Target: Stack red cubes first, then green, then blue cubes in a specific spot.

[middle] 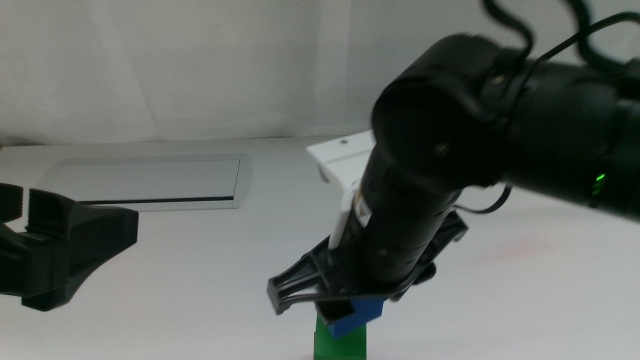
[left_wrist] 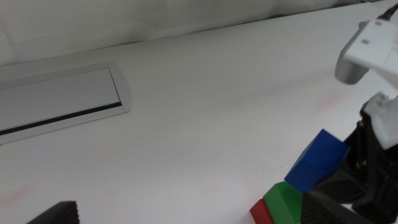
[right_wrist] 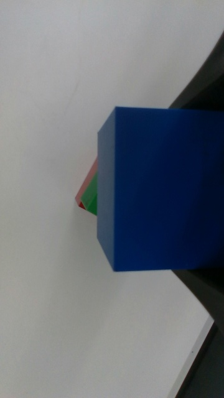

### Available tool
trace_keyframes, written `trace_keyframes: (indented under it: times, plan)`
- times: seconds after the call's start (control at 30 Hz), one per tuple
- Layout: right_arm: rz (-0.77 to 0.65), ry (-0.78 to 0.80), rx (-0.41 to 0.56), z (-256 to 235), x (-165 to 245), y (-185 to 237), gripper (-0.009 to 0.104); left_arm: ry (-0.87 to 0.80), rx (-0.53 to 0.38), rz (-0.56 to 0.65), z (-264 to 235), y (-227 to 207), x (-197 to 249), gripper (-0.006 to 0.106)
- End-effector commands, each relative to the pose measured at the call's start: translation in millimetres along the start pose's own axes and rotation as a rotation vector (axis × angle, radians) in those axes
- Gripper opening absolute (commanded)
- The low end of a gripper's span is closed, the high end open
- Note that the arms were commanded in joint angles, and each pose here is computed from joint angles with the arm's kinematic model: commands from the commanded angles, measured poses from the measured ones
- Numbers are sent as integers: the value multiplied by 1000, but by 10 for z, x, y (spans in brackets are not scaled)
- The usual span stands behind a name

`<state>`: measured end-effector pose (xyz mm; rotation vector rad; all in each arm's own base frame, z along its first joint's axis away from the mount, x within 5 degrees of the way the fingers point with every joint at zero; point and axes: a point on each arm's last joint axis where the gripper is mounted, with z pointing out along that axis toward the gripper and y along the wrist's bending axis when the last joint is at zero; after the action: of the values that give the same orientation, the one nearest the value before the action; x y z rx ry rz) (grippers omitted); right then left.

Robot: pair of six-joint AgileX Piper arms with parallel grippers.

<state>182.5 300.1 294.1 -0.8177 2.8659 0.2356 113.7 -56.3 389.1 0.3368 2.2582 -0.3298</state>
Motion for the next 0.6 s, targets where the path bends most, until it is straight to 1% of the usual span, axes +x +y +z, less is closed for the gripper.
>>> trace_keyframes:
  times: [0.0,0.2,0.43,0.57]
  plan:
    - [28,29,38,13,28,30,-3,1,11,-10,-6,-8,9,89]
    - [147,27,36,16,27,34,-3,-1,11,-10,-6,-8,7,89]
    - [251,45,42,15,46,33,-3,-1,11,-10,-6,-8,7,89]
    - [285,84,72,63,67,22,-3,-1,11,-10,-6,-8,7,89]
